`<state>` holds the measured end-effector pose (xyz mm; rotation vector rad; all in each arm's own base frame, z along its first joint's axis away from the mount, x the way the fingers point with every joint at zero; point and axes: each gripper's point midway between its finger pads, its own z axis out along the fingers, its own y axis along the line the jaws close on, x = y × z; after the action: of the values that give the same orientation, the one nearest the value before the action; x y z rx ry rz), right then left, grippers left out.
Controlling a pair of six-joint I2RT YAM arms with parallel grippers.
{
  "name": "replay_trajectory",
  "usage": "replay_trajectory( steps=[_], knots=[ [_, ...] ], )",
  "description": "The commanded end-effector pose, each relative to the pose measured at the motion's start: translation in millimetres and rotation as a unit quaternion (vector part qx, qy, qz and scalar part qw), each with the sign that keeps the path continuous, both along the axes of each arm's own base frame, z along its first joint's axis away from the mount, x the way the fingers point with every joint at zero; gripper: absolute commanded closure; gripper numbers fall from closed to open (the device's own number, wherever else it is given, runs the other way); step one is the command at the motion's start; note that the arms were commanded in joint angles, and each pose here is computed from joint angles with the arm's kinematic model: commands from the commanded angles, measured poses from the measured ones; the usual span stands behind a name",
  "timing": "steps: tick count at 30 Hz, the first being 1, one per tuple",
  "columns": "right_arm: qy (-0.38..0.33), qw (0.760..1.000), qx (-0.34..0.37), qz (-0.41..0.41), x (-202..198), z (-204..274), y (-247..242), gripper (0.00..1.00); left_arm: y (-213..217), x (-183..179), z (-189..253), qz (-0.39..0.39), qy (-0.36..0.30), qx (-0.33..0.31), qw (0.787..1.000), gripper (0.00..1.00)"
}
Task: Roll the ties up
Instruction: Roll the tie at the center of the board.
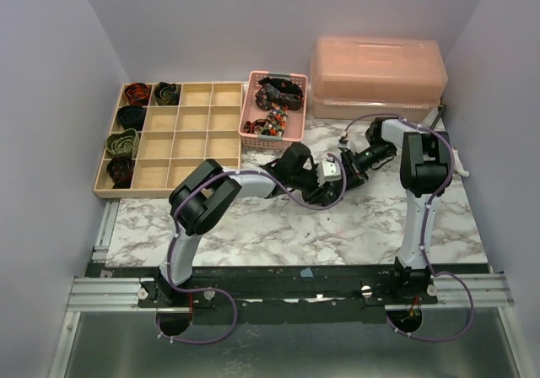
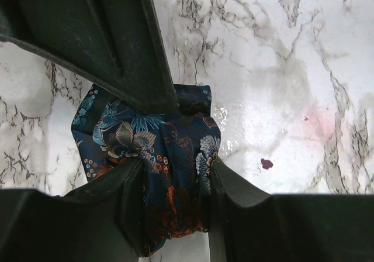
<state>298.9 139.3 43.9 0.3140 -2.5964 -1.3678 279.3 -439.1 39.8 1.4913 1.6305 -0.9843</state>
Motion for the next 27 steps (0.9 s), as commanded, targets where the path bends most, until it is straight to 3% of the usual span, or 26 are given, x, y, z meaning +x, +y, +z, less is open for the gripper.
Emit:
replay_trajectory(
  steps=[1,4,7,14,18,27],
  knots=[
    [0.003,0.999,0.045,-0.027,10,15,11,0.70,42,-44,-57,-0.024,0.112,0.088,0.990,0.92],
    [-0.006,0.995,0.098,-0.030,14,43,13,0.55,46,-42,-59,-0.019,0.122,0.089,0.988,0.94],
    [-0.037,0.994,0.103,-0.030,18,62,12,0.52,52,-40,-60,-0.009,0.140,0.084,0.987,0.95],
    [-0.030,0.998,0.013,-0.046,25,19,-6,0.84,52,-43,-56,-0.031,0.137,0.064,0.988,0.95],
    [-0.026,0.999,-0.028,-0.024,18,-8,0,0.90,49,-40,-52,-0.033,0.131,0.058,0.989,0.95],
    [-0.032,0.987,-0.157,0.013,7,-75,-25,0.92,45,-34,-37,-0.019,0.114,0.040,0.992,0.90]
  ],
)
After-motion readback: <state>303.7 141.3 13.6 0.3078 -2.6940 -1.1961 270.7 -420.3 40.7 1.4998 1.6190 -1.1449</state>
